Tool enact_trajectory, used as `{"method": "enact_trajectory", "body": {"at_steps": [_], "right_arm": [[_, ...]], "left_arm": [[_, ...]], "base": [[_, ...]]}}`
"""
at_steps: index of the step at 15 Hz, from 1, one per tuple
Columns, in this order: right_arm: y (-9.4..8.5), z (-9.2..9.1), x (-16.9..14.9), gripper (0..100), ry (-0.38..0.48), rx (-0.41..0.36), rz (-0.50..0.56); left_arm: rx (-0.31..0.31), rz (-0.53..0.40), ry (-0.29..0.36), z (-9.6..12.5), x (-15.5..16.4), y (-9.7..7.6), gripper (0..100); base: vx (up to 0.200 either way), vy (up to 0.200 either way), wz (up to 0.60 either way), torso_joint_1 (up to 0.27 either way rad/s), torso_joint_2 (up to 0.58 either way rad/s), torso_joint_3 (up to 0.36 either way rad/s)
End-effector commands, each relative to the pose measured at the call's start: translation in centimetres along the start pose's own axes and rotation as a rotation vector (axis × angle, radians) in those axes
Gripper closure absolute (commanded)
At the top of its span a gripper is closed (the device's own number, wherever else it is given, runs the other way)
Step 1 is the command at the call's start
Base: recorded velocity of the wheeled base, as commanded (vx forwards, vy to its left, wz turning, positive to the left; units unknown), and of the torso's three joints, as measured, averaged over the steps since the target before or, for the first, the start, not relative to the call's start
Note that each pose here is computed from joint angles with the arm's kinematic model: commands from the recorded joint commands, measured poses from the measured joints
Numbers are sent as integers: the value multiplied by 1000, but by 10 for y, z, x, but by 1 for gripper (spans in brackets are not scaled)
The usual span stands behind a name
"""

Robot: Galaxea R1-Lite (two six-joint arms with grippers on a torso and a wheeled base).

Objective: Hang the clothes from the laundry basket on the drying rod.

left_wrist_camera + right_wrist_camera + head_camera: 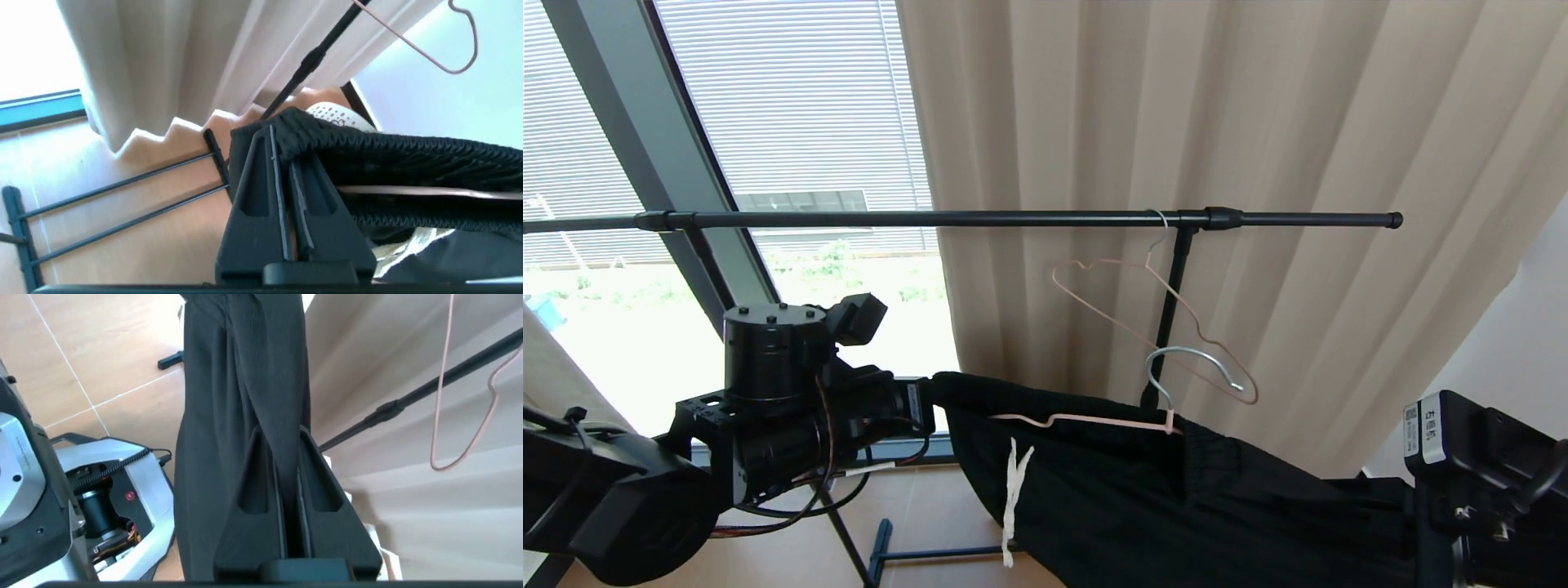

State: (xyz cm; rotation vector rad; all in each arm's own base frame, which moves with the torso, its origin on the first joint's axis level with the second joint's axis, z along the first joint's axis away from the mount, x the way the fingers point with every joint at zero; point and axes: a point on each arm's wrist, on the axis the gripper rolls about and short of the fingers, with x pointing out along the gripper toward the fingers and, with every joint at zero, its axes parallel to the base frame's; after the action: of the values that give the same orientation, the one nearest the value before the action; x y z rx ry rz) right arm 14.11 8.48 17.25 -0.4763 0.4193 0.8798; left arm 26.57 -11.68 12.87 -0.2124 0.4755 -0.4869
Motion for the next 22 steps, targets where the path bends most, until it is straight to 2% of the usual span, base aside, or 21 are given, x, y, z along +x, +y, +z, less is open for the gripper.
{"method": "enact_trajectory", "body": {"at_steps": [1, 4, 5, 8, 9, 12, 13, 14, 19, 22], "right_arm": [[-5, -2, 4, 100, 3, 11, -20], [-7, -9, 12, 100, -6, 16, -42], [-9, -13, 16, 100, -7, 21, -57], [-13, -16, 22, 100, -11, 27, -108], [-14, -17, 24, 100, -9, 54, -111], [-16, -20, 30, 100, 0, 72, -151], [-17, -23, 34, 100, -3, 69, -172], [-17, -24, 37, 100, -4, 68, -183], [-19, -26, 45, 100, -85, 59, -245], [-18, -28, 47, 100, -58, 65, -284]], "left_arm": [[47, -39, -41, 20, -6, -16, 100], [90, -56, 3, 36, -14, -32, 100], [128, -57, 36, 41, -19, -38, 100], [188, -64, 90, 47, -31, -53, 100], [201, -67, 108, 49, -35, -58, 100], [243, -73, 141, 57, -41, -67, 100], [260, -59, 142, 66, -42, -70, 100], [262, -45, 141, 71, -42, -71, 100], [267, 43, 218, 85, -34, -75, 100], [278, 49, 240, 96, -28, -85, 100]], "base": [[0, 0, 0, 0, 0, 0], [0, 0, 0, 0, 0, 0], [0, 0, 0, 0, 0, 0], [0, 0, 0, 0, 0, 0], [0, 0, 0, 0, 0, 0], [0, 0, 0, 0, 0, 0], [0, 0, 0, 0, 0, 0], [0, 0, 0, 0, 0, 0], [0, 0, 0, 0, 0, 0], [0, 0, 0, 0, 0, 0]]}}
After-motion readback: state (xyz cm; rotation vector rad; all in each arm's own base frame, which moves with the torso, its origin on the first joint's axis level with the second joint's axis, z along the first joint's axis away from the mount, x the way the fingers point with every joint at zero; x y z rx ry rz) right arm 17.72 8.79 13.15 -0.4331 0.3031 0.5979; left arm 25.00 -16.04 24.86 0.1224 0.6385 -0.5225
